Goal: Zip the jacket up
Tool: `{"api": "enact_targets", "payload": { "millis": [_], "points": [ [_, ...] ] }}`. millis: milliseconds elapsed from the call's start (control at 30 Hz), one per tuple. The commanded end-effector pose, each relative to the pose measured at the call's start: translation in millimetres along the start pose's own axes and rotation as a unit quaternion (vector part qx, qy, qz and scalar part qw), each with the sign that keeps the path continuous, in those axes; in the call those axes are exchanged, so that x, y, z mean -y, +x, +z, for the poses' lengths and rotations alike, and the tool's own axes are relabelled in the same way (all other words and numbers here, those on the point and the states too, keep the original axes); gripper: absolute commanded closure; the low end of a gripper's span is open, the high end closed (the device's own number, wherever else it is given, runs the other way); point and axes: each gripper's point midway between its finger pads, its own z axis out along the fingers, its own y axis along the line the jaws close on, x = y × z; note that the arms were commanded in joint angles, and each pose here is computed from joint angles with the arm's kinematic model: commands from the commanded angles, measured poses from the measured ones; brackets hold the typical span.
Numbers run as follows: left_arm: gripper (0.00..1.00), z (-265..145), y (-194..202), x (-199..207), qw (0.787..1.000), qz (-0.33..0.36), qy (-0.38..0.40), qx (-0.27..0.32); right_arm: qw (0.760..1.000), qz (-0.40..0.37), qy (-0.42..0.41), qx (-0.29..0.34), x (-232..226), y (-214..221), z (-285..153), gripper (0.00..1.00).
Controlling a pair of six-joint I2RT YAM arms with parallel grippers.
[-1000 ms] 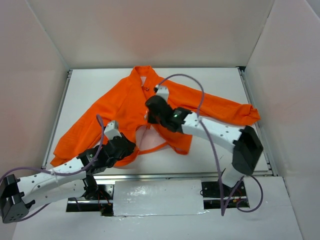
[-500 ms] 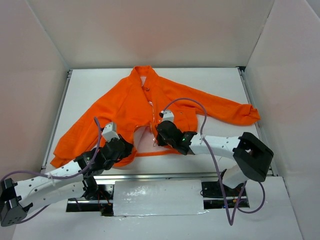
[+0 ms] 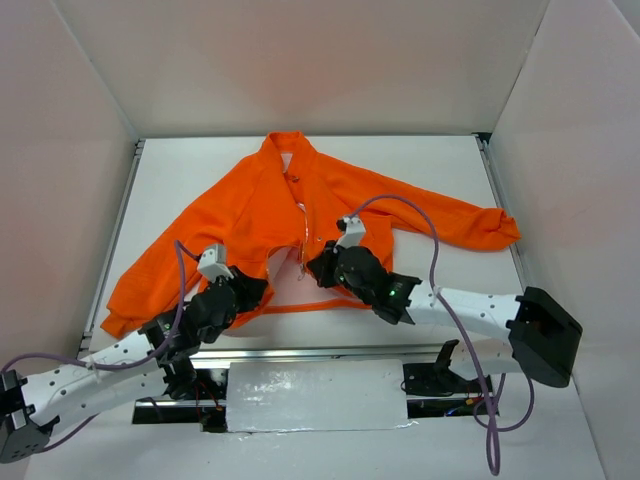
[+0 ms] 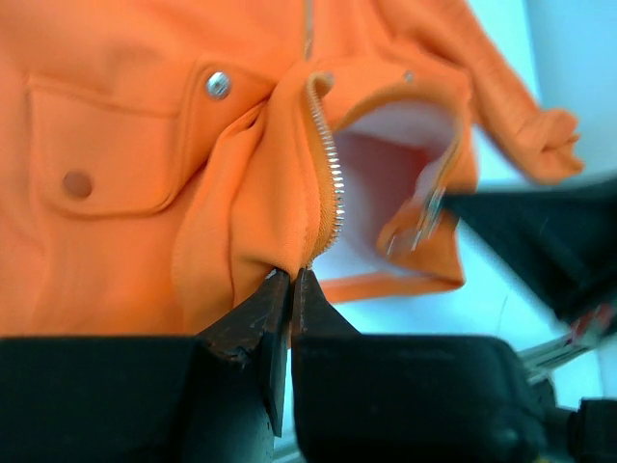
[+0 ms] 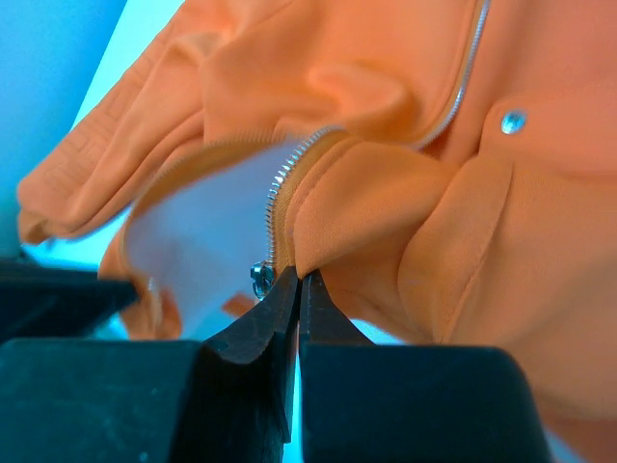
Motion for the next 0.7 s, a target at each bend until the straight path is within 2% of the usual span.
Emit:
{"api": "enact_targets", "payload": {
  "millis": [0, 200, 400, 667],
  "points": [
    [1.0, 7.8, -34.4, 31.4, 0.996, -0.019, 0.046, 0.076, 0.997, 0.069, -0.019, 0.019, -19.7, -1.6, -21.2, 1.0],
    [1.0, 19.7, -44.4, 51.1, 0.991, -0.028, 0.069, 0.107, 0.993, 0.116, 0.033, -0.003, -21.4, 23.2, -38.8, 1.0],
    [1.0, 22.5, -44.7, 62.5, 0.988, -0.043, 0.094, 0.111, 0.986, 0.129, 0.1, -0.017, -8.2, 41.3, -38.1, 1.0],
    [1.0, 19.6, -32.6, 64.2, 0.986, -0.071, 0.119, 0.088, 0.988, 0.131, 0.082, -0.003, -14.5, 39.4, -31.6, 1.0]
  ]
}}
